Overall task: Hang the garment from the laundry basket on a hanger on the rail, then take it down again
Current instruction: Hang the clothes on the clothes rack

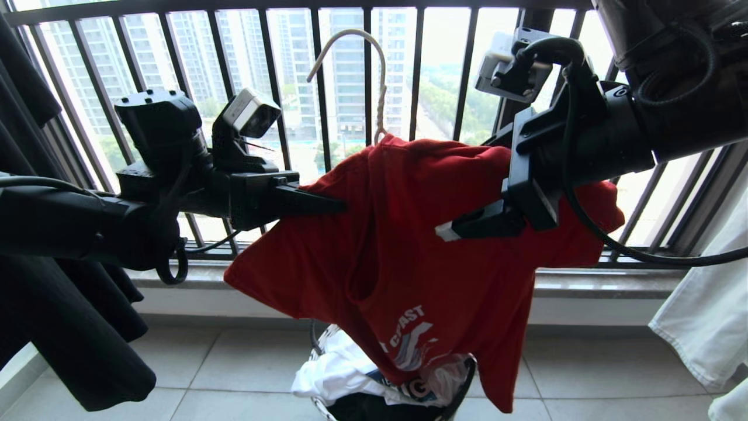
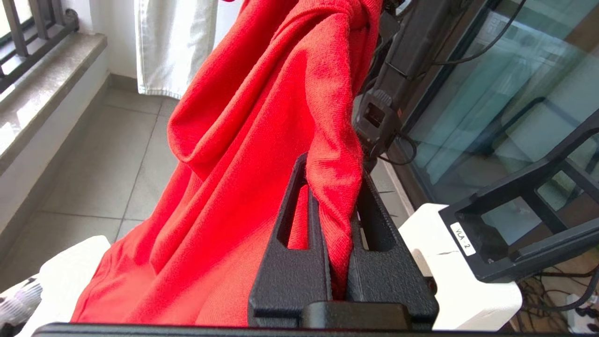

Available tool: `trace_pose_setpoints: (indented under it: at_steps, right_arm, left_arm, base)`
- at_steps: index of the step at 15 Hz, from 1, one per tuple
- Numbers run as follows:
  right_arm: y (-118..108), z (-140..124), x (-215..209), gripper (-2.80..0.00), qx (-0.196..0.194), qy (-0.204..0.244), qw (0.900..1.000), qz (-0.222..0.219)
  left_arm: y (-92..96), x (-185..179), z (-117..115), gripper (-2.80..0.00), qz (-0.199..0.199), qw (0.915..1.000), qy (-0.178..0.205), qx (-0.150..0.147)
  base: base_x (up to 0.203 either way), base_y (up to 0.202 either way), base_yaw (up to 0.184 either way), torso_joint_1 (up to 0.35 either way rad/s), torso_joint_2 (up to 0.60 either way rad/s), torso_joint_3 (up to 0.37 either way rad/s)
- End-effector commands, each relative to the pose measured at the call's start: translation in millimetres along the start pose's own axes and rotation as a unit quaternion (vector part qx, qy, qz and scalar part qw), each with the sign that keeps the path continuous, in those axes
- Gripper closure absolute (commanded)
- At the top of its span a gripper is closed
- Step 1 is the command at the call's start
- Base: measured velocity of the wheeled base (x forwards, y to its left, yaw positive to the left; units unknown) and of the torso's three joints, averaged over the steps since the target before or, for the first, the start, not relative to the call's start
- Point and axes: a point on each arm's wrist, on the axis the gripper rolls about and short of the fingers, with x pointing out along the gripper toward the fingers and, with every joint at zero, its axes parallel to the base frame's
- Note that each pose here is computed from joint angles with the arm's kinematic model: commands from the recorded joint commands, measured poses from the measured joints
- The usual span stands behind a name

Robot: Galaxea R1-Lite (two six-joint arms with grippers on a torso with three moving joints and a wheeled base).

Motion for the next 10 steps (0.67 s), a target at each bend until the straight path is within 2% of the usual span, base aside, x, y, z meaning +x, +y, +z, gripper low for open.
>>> trace_pose_setpoints:
  at_steps: [1, 2, 8, 10]
  right_arm:
    - [-0.1, -1.3, 3.7, -0.63, 0.001, 0.003, 1.0, 0.006]
    - [-0.1, -1.3, 3.6, 0.0, 0.004, 0.003, 1.0, 0.007]
    - [2.6, 4.0, 1.0, 0.0, 0.043, -0.009, 0.999, 0.006]
    - [3.4, 4.5, -1.2, 0.0, 0.043, -0.011, 0.999, 0.006]
  left_arm:
    - [-0.3, -2.1, -1.2, 0.0, -0.001, 0.9999, 0.001, 0.012]
    - [-0.8, -3.2, -1.5, 0.0, 0.0, 0.9998, 0.0, 0.021]
    - [3.8, -3.2, -4.0, 0.0, 0.0, 0.9997, 0.0, 0.023]
    - [7.3, -2.6, -6.0, 0.0, 0.0, 0.9998, 0.0, 0.019]
  base:
    - [0.0, 0.0, 0.0, 0.0, 0.0, 0.0]
    - [0.0, 0.0, 0.0, 0.0, 0.0, 0.0]
    - [0.0, 0.0, 0.0, 0.0, 0.0, 0.0]
    - [0.0, 0.0, 0.0, 0.0, 0.0, 0.0]
